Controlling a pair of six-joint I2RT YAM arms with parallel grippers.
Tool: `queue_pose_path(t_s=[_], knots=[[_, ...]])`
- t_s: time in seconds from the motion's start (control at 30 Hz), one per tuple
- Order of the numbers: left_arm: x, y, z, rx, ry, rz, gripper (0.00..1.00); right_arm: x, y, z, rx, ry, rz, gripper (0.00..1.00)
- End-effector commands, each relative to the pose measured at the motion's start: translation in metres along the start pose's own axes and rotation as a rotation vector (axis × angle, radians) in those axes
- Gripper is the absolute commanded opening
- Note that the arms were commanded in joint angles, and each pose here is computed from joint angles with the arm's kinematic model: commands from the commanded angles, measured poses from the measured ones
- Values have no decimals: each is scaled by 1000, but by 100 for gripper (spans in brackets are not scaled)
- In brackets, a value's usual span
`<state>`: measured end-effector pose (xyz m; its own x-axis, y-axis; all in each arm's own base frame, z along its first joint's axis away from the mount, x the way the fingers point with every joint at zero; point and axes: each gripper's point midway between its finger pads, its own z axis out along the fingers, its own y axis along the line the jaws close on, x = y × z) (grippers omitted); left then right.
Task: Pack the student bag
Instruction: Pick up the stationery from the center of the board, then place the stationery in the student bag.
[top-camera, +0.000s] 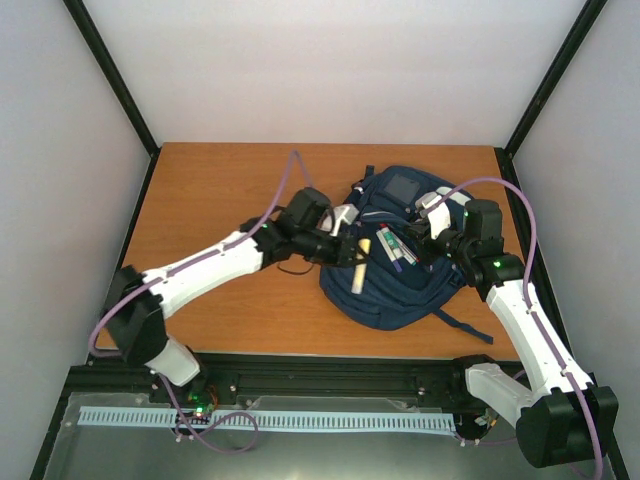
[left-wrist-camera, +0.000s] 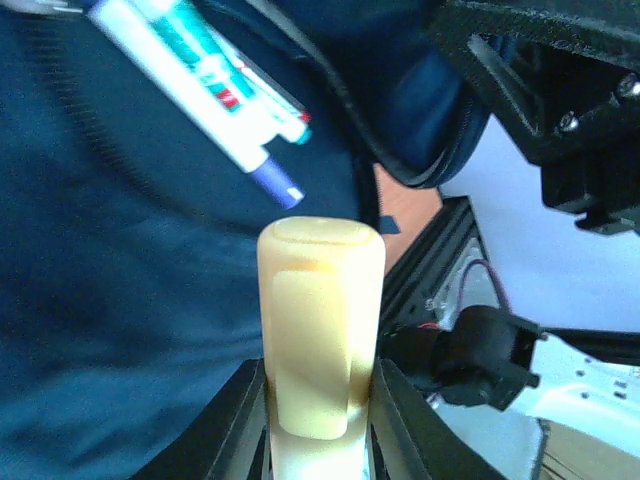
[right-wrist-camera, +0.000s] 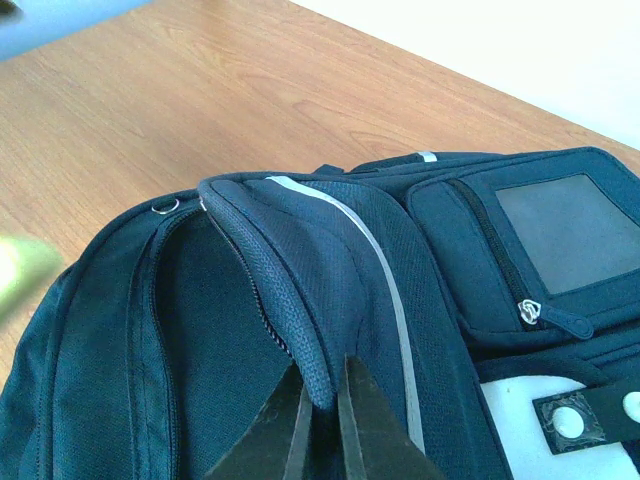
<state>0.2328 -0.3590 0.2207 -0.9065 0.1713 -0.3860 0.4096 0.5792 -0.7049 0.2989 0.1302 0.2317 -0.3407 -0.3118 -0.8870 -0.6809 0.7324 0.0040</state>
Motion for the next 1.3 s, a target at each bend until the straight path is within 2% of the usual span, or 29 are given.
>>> queue_pose_path(t_s=[0.0, 0.17, 0.37, 0.6, 0.93, 1.27], knots=[[-25, -52, 32, 182, -51, -20, 4, -25, -8, -8, 35, -95, -46, 3], [-44, -67, 47, 303, -155, -96, 4, -26, -7, -9, 33, -100, -46, 3], [-69, -45, 64, 228, -256, -235, 4, -23, -7, -6, 22, -92, -45, 3], [-85, -21, 101, 194, -276, -463, 4, -24, -6, -7, 17, -96, -41, 3], [-102, -4, 132, 189, -319, -592, 5, -23, -3, -5, 0, -94, -38, 3], [-99, -19, 118, 168, -330, -569, 29, -23, -4, -5, 2, -92, -43, 3]])
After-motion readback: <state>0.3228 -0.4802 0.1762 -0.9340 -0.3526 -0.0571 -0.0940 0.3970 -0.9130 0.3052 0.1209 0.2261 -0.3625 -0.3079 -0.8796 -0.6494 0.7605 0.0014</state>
